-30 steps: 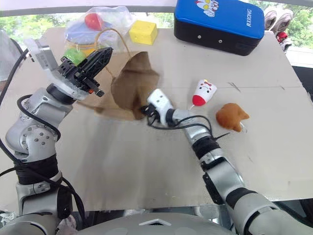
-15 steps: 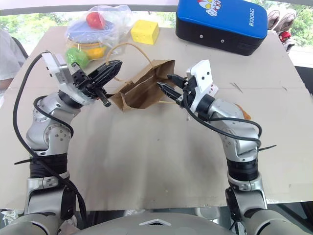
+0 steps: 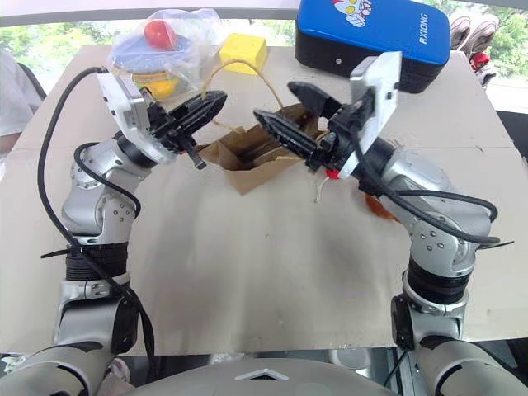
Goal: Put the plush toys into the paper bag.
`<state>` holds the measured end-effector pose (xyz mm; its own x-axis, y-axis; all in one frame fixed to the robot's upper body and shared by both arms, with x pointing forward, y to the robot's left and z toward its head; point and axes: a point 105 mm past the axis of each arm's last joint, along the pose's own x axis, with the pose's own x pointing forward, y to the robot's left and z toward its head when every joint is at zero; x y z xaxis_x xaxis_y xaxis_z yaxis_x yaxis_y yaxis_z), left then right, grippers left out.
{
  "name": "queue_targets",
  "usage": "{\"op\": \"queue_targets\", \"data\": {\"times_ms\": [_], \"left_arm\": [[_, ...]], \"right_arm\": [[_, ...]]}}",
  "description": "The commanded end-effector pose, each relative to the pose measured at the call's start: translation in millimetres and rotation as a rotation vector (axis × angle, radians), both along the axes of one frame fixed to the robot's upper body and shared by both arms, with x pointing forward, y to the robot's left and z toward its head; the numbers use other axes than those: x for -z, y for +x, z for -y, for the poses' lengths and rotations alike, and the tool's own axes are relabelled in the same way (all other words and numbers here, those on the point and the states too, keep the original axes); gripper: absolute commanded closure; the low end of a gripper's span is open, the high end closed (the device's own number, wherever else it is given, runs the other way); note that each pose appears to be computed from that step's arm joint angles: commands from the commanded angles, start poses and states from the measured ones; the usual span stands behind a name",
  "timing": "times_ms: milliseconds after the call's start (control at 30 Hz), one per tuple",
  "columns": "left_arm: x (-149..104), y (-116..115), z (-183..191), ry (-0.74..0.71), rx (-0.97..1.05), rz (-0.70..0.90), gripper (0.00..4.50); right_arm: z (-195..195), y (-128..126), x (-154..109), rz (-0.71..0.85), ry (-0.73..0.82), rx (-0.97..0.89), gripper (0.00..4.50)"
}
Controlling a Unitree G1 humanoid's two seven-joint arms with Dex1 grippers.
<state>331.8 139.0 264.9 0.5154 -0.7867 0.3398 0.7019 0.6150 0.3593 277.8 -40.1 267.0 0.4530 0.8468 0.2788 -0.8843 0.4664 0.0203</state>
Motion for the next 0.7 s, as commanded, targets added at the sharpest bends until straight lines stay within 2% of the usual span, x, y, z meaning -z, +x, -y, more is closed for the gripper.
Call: {"op": "queue_targets", "data": {"times_ms": [33, 133, 233, 333, 367, 533, 700], "left_arm": [[-38, -12, 2, -0.036, -0.029, 0.117, 4.5], [-53, -17, -5, -0.003, -0.083, 0.173, 4.5], [-54, -22, -6, 0.082, -0.11, 0.213, 4.5], [-51, -25, -9, 0.12, -0.137, 0.212, 4.5], [-49, -24, -11, 0.121, -0.16, 0.204, 4.5], [-44, -20, -18, 0.143, -0.237, 0.199, 4.5], [-40, -16, -27, 0.165, -0.289, 0.194, 4.5]], "right_arm": [[-14, -3, -7, 0.044, 0.007, -0.058, 0.99], [-35, -3, -13, 0.028, 0.077, -0.176, 0.99], [-47, -10, -23, 0.003, 0.185, -0.328, 0.99], [-54, -14, -29, 0.005, 0.228, -0.408, 0.14], [-55, -17, -31, 0.006, 0.235, -0.43, 0.06], [-52, -33, -32, -0.02, 0.266, -0.536, 0.06], [-44, -36, -28, -0.04, 0.26, -0.519, 0.06]]}}
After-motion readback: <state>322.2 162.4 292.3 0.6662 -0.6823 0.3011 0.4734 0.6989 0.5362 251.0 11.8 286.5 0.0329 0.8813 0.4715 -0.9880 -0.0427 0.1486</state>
